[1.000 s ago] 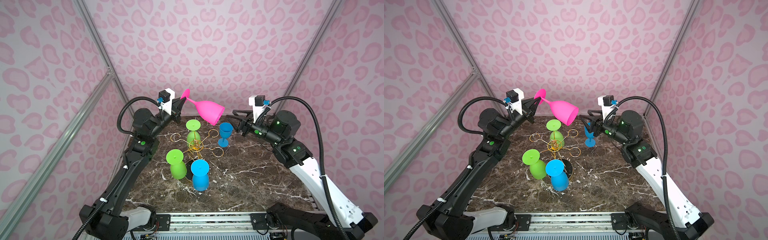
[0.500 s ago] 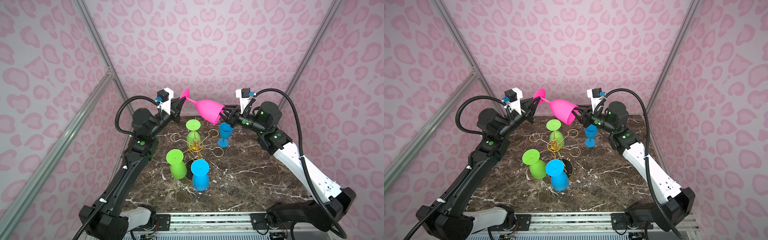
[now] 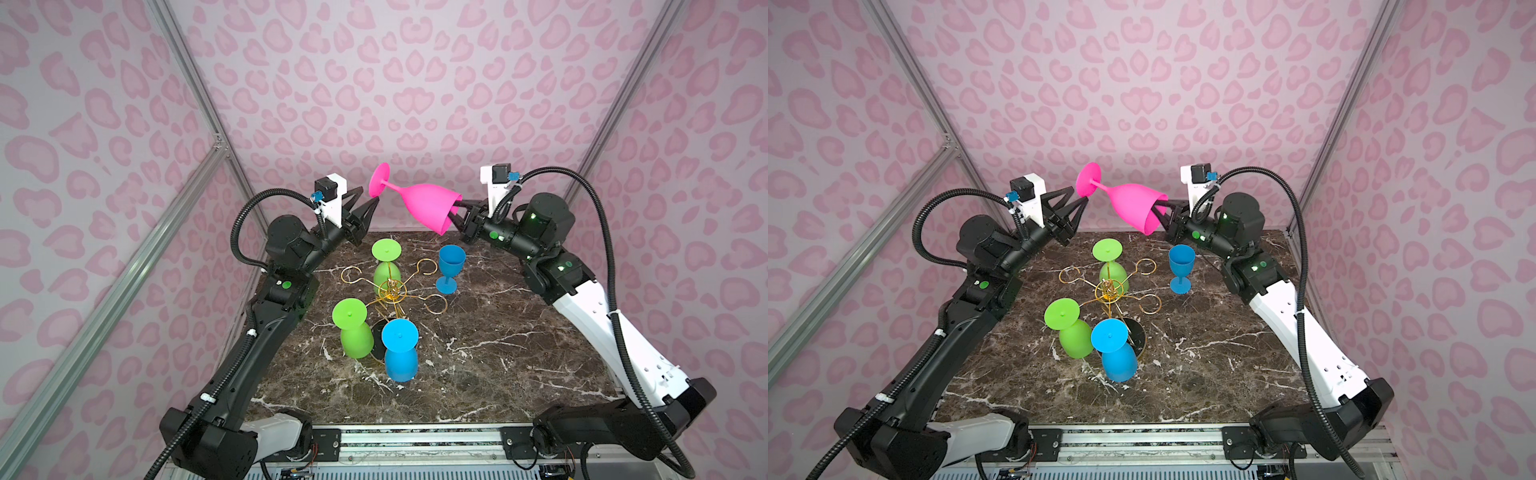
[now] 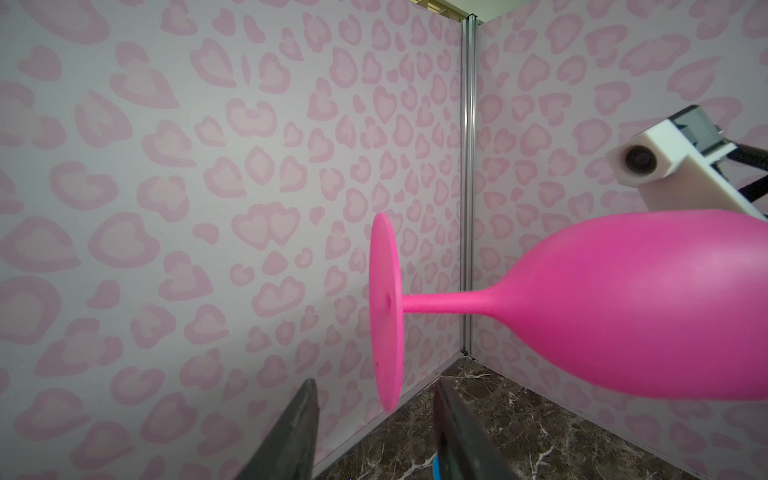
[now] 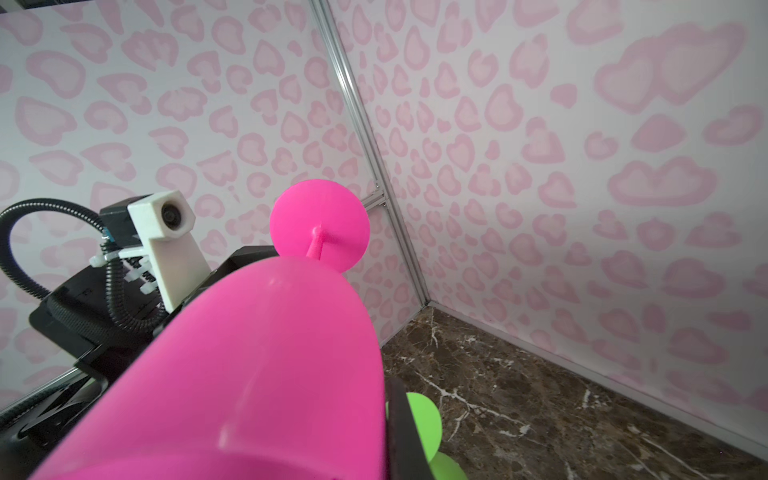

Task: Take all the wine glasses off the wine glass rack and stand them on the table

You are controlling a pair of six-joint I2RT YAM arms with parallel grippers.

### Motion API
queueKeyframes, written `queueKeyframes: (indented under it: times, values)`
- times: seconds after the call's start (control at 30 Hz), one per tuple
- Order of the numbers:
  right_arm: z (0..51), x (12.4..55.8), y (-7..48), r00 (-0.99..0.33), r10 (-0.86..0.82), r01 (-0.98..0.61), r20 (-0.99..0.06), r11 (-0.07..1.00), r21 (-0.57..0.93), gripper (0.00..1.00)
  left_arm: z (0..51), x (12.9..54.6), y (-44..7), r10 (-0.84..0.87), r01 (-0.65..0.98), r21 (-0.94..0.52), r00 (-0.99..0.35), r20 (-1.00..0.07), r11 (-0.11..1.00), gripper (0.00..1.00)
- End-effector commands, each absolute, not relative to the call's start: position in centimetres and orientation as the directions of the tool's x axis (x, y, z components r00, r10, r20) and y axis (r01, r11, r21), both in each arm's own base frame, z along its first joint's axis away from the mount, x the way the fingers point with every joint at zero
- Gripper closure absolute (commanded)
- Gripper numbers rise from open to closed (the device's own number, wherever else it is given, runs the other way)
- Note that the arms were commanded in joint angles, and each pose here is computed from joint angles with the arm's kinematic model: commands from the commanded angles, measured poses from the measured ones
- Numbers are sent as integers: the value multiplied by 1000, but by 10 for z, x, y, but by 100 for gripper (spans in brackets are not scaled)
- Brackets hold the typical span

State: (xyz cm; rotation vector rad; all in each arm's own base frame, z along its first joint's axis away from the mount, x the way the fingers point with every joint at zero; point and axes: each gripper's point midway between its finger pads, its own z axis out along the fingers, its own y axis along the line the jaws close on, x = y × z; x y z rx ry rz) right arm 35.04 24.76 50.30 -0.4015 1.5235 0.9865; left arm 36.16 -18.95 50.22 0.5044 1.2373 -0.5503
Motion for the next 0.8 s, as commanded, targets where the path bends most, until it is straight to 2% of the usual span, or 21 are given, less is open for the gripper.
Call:
queueKeyframes:
  times: [0.0, 0.2, 0.4, 0.47, 0.53, 0.77]
  values:
    - [485, 370, 216, -259, 228, -632, -939, 694, 343, 100, 515, 364, -173, -140, 571, 38, 263, -955, 820, 42]
    - [446, 395, 152, -367, 77, -419, -927, 876, 239, 100, 523, 368, -145, -149, 466, 3, 289, -946, 885, 16]
    - [383, 406, 117, -569, -106, -276, -815, 959, 68, 100, 543, 367, -124, -118, 391, 31, 351, -929, 920, 2]
    - [363, 406, 108, -625, -140, -250, -768, 968, 27, 100, 560, 365, -116, -122, 366, 27, 380, -917, 930, 0]
    - [345, 407, 99, -671, -168, -224, -722, 974, -18, 100, 569, 363, -110, -139, 354, 10, 393, -909, 935, 3]
    - [291, 411, 80, -807, -234, -195, -541, 972, -130, 100, 577, 351, -91, -169, 296, -44, 412, -895, 954, 3]
